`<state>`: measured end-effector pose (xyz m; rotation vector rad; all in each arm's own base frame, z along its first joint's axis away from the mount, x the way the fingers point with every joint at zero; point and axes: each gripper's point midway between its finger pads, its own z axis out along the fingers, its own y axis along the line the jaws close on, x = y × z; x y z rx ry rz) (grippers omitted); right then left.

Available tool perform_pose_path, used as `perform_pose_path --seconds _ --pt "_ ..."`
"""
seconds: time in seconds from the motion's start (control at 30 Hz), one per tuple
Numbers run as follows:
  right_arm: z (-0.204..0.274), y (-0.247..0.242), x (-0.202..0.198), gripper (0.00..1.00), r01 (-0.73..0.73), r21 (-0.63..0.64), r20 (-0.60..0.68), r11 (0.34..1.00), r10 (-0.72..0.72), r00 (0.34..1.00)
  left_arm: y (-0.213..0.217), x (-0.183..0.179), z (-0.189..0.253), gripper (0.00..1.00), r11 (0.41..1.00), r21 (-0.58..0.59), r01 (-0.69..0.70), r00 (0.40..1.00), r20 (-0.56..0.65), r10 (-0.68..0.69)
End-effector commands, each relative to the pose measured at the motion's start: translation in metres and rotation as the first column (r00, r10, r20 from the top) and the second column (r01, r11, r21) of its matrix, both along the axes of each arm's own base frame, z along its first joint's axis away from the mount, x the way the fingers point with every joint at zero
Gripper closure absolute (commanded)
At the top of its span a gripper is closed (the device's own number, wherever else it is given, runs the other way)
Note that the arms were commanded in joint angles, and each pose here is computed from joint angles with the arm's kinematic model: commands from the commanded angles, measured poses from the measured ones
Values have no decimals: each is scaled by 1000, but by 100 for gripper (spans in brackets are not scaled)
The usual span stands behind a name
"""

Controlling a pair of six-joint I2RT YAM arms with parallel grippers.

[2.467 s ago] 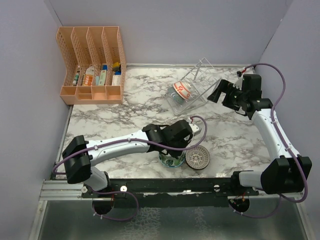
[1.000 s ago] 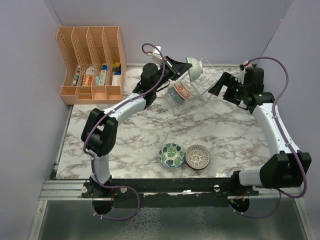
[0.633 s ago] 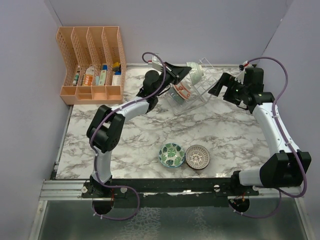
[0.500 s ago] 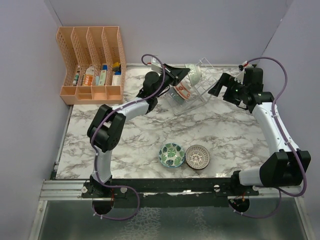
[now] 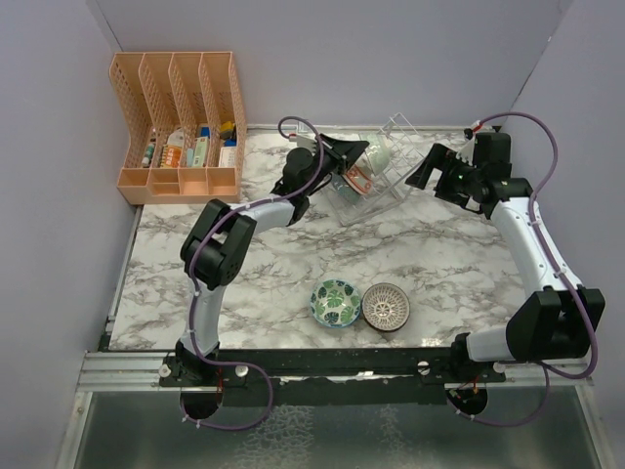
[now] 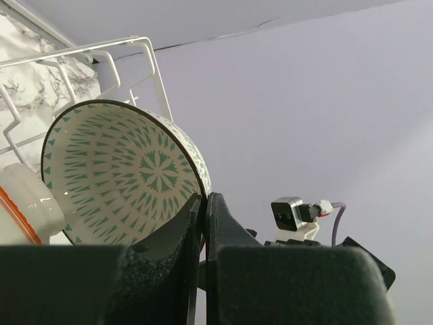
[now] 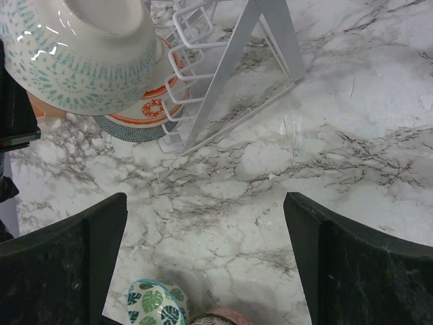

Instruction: Load the bowls into the dish rack

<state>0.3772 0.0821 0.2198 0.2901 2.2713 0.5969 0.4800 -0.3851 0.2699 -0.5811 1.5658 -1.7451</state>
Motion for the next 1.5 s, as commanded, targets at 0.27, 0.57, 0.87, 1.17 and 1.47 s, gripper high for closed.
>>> perform_pose_path --seconds 0.27,0.57,0.87,1.17,1.47 --pt "3 -4 6 0 -4 -19 11 1000 4 1000 3 3 16 100 996 -89 -2 998 70 8" --pt "-1 -3 7 0 -10 -18 3 1000 10 1000 2 9 -3 100 996 -90 -8 1000 18 10" --pt "-5 -1 8 0 -17 -12 -8 1000 16 1000 5 15 -12 100 996 -88 -26 999 -21 25" --pt "-8 -1 9 0 -21 -9 -14 1000 20 1000 7 14 -24 100 997 -73 -30 997 -80 24" --pt "-10 0 10 0 -26 -5 -17 1000 26 1000 15 10 -42 100 998 -37 -44 991 -131 39"
